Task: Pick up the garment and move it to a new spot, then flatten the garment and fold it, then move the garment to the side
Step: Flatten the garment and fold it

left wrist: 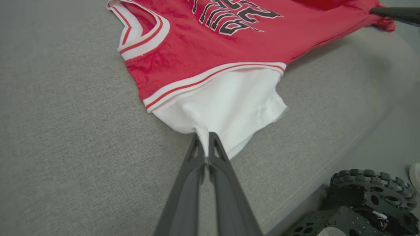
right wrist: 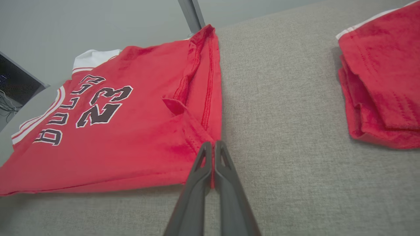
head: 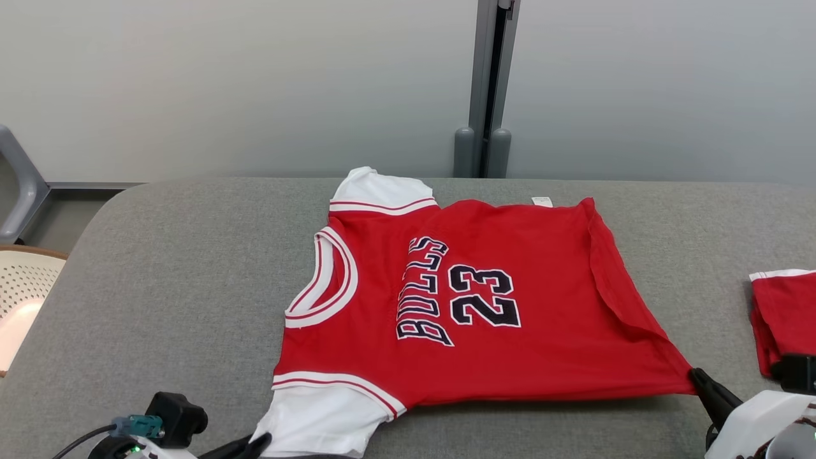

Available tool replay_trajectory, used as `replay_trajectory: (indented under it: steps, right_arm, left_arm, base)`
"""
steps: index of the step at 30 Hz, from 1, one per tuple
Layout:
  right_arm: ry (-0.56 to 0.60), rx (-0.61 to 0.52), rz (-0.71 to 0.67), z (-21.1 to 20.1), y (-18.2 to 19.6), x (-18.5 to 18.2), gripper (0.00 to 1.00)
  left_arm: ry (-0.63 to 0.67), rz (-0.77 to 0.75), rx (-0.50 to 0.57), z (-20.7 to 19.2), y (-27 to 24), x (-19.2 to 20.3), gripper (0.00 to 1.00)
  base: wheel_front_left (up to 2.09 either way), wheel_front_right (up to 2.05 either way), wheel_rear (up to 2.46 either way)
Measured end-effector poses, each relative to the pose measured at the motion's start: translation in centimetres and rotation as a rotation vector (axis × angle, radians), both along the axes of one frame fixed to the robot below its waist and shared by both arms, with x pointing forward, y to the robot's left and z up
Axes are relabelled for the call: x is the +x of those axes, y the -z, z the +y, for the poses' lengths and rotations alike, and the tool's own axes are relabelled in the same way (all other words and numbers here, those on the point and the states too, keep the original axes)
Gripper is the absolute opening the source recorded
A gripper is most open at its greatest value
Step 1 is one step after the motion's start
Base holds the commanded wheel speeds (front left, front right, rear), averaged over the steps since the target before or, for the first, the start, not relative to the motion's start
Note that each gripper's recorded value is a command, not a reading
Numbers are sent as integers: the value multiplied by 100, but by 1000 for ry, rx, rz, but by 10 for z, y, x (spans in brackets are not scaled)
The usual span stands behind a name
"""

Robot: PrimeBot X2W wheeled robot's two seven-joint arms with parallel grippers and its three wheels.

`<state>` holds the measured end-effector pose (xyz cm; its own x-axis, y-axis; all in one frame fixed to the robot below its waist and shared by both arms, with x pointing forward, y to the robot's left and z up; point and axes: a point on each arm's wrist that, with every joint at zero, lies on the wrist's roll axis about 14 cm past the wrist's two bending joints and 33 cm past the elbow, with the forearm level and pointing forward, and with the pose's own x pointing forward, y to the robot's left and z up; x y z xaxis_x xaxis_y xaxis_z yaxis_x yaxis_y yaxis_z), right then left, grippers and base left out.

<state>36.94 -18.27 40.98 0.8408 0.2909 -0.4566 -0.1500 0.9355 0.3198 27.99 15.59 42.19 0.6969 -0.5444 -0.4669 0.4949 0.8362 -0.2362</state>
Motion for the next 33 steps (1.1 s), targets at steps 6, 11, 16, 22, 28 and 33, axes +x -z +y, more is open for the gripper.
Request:
replay_trajectory:
  steps: [6, 11, 16, 22, 28, 33]
  right_arm:
    - [-58, -49, 80, -6, 2, -14, 0]
    - [-114, -85, 164, -7, 3, -28, 0]
    - [-156, -117, 283, -14, 3, -49, 0]
    - [-182, -122, 330, -10, -9, -62, 0]
    - [-181, -157, 345, -12, -19, -68, 0]
    - [-172, -193, 328, -14, -25, -63, 0]
  left_arm:
    - [70, 58, -2, -8, -3, -18, 0]
    - [111, 128, -13, -13, -5, -36, 0]
    - [159, 207, -45, -21, -13, -54, 0]
    - [198, 267, -52, -25, -19, -67, 0]
    - [217, 283, -26, -21, -22, -66, 0]
    - [217, 254, -10, -19, -26, -55, 0]
  base:
    - [0, 0, 0]
    - [0, 0, 0]
    - [0, 0, 0]
    - [0, 0, 0]
    - [0, 0, 0]
    - [0, 0, 0]
